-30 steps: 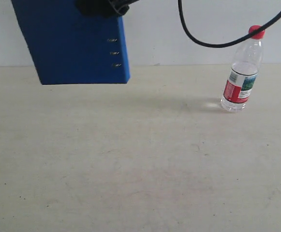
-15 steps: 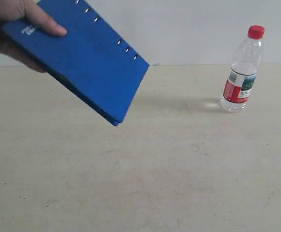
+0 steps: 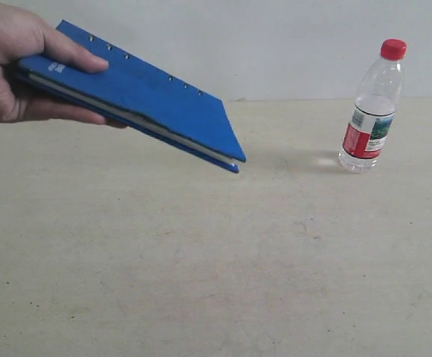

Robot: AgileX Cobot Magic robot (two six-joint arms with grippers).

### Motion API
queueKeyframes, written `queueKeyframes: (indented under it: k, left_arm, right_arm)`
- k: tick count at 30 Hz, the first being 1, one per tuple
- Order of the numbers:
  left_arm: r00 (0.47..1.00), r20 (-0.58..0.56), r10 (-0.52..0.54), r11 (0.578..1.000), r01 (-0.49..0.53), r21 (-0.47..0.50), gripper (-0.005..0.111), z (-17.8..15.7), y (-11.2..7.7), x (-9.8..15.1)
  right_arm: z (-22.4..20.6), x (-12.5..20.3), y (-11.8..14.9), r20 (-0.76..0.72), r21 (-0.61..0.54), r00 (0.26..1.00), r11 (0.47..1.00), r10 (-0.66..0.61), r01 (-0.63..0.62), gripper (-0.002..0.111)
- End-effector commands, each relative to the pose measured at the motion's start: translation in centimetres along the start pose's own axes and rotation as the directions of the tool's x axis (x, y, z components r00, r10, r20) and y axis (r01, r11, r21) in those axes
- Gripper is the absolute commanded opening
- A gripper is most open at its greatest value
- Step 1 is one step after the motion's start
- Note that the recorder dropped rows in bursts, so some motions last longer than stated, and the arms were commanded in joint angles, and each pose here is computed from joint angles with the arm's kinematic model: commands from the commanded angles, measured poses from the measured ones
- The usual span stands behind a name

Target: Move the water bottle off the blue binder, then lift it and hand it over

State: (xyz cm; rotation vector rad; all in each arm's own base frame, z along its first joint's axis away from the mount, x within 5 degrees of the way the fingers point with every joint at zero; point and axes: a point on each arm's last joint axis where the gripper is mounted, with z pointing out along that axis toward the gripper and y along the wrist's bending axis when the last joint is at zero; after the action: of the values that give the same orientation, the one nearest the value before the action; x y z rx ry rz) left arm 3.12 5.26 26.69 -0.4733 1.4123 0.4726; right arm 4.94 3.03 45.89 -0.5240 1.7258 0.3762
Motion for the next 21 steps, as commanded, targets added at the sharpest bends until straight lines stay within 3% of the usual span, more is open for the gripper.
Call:
queueKeyframes:
  k: [1,6,7,8,10,11,12,13,15,16,17,19,21]
  left_arm:
    - [0.999,0.041,-0.001,0.995,-0.003,0.102,0.004,-0.2,-0.8,-0.5]
    - [0.996,0.082,0.038,0.975,-0.055,0.214,0.004,-0.4,-1.9,-0.8]
    - [0.995,0.090,0.050,0.971,-0.069,0.227,0.004,-0.4,-2.0,-0.8]
    - [0.994,0.092,0.055,0.970,-0.075,0.230,0.004,-0.4,-2.0,-0.8]
    - [0.994,0.092,0.055,0.970,-0.075,0.230,0.004,-0.4,-2.0,-0.8]
    - [0.994,0.092,0.055,0.970,-0.075,0.230,0.004,-0.4,-2.0,-0.8]
    - [0.994,0.092,0.055,0.970,-0.075,0.230,0.004,-0.4,-2.0,-0.8]
    - [0.994,0.092,0.055,0.970,-0.075,0.230,0.004,-0.4,-2.0,-0.8]
    - [0.994,0.092,0.055,0.970,-0.075,0.230,0.004,-0.4,-2.0,-0.8]
    - [0.994,0.092,0.055,0.970,-0.075,0.230,0.004,-0.4,-2.0,-0.8]
    - [0.994,0.092,0.055,0.970,-0.075,0.230,0.004,-0.4,-2.0,-0.8]
    - [0.994,0.092,0.055,0.970,-0.075,0.230,0.004,-0.4,-2.0,-0.8]
    - [0.994,0.092,0.055,0.970,-0.075,0.230,0.004,-0.4,-2.0,-0.8]
  right_arm:
    - [5.1,7.3,0.3,0.028,-0.006,0.999,1.000,0.016,-0.015,0.000]
    - [11.0,13.5,0.9,0.291,0.014,0.942,0.986,-0.166,0.169,0.000]
    - [12.0,14.7,1.0,0.307,0.015,0.939,0.987,-0.156,0.159,0.000]
    - [12.6,15.3,0.8,0.303,0.019,0.948,0.995,-0.101,0.100,0.000]
    - [13.8,16.7,-0.3,0.256,0.081,0.960,0.987,0.115,-0.140,0.000]
    - [14.2,17.1,-1.0,0.247,0.135,0.945,0.958,0.214,-0.252,0.000]
    - [14.6,17.8,-1.9,0.251,0.210,0.898,0.886,0.361,-0.414,0.000]
    - [14.8,18.6,-2.8,0.277,0.281,0.826,0.780,0.491,-0.559,0.000]
    - [15.0,19.9,-3.6,0.304,0.368,0.722,0.622,0.622,-0.691,0.000]
    - [15.2,20.2,-3.4,0.278,0.373,0.725,0.625,0.630,-0.686,0.000]
    - [15.4,20.4,-3.1,0.230,0.360,0.749,0.661,0.622,-0.659,0.000]
    - [16.0,20.6,-1.6,0.066,0.271,0.820,0.781,0.568,-0.563,0.000]
    - [16.2,21.0,-0.2,-0.103,0.179,0.857,0.857,0.506,-0.484,0.000]
